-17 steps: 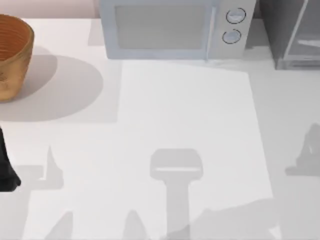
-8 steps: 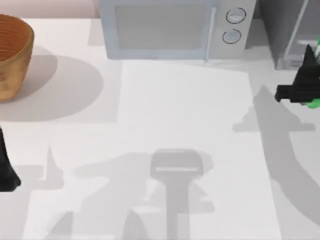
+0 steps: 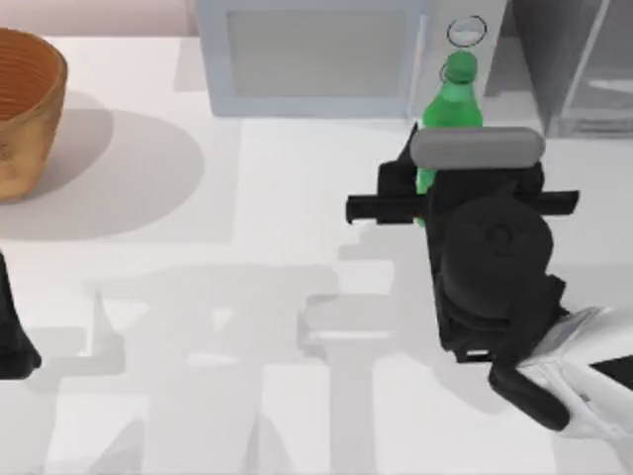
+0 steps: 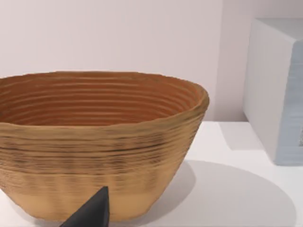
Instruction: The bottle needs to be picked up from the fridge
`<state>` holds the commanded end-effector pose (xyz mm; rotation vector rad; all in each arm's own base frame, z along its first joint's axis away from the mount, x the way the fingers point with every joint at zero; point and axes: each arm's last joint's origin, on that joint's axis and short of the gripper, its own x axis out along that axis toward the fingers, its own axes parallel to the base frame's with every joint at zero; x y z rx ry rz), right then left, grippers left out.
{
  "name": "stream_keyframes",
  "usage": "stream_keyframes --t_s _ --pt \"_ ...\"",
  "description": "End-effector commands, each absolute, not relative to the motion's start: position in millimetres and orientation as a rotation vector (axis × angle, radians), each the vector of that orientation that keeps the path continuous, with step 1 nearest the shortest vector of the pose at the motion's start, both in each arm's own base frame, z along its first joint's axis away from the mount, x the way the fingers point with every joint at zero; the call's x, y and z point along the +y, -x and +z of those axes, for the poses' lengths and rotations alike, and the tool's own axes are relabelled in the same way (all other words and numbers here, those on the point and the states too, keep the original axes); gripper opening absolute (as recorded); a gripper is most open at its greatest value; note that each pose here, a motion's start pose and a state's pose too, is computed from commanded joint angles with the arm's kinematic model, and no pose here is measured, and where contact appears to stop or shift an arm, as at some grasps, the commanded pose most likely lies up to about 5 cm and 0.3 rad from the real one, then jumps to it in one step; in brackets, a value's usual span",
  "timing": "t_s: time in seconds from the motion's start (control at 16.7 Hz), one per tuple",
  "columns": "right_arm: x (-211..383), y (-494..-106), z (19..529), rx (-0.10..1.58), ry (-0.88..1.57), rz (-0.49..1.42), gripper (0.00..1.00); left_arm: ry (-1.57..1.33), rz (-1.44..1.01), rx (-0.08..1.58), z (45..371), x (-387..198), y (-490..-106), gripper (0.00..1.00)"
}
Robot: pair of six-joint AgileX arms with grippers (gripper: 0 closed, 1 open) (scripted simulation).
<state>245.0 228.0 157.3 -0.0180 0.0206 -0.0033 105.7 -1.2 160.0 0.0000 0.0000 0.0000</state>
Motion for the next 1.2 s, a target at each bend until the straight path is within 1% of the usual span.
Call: stream_keyframes --t_s 0.3,0.66,0.78,1.08,1.2 --pt "267.1 -239.0 128.5 0.001 0.0 -0.002 0.0 0.0 0.0 0.0 160.0 -1.2 -105.7 1.0" --pt "267.2 -239.9 125.7 0.005 0.003 -0.002 0.0 0.0 0.0 0.0 160.0 -1.2 -105.7 1.0" --pt "268.1 -249.3 119.4 0.007 0.008 -0.002 0.0 0.0 0.0 0.0 160.0 -1.2 -105.7 1.0" --pt "269.4 -288.6 92.1 0.004 0.002 -0.002 0.0 0.0 0.0 0.0 160.0 -1.2 -105.7 1.0" --pt "269.2 -292.3 90.6 0.001 -0.001 -0.001 0.0 0.0 0.0 0.0 160.0 -1.2 -105.7 1.0"
